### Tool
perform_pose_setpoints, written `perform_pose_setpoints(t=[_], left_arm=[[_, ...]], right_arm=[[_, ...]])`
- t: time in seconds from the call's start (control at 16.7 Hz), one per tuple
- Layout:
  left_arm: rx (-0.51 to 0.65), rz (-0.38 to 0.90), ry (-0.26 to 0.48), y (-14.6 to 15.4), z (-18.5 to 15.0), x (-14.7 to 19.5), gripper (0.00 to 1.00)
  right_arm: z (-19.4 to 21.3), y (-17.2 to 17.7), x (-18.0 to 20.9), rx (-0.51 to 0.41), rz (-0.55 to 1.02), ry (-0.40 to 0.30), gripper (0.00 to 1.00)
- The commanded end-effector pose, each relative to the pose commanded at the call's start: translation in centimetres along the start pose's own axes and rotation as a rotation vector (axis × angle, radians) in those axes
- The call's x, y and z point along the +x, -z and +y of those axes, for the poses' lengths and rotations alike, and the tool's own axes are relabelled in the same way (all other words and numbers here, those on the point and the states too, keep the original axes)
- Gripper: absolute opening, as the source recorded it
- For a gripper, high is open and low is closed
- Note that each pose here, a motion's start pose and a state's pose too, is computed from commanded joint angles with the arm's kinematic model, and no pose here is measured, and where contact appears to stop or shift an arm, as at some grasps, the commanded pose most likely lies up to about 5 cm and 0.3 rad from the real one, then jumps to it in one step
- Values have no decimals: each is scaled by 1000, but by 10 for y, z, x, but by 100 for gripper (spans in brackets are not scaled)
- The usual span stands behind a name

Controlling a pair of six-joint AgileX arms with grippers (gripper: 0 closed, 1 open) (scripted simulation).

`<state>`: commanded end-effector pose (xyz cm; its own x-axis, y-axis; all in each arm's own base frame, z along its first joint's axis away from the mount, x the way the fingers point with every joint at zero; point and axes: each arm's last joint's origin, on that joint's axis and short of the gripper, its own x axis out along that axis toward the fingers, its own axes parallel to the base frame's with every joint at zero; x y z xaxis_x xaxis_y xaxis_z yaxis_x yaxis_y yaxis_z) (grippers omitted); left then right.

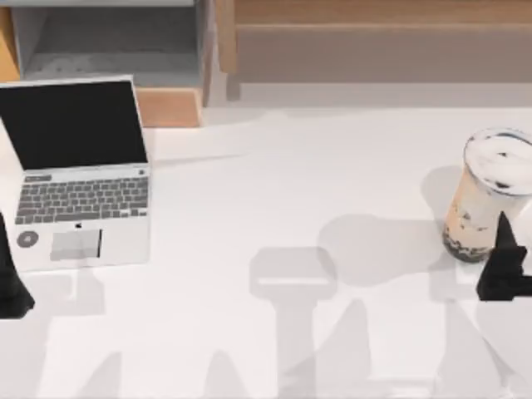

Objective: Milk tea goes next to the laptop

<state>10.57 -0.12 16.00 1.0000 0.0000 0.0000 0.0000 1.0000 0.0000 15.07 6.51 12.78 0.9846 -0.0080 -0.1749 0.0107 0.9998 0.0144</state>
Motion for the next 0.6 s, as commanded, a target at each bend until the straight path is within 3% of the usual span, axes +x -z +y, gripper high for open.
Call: perform_pose_setpoints(t=[0.6], left_arm=[[0, 0, 0, 0, 0, 0, 100]], right_arm=[[28, 24, 0, -25, 22, 10, 100]])
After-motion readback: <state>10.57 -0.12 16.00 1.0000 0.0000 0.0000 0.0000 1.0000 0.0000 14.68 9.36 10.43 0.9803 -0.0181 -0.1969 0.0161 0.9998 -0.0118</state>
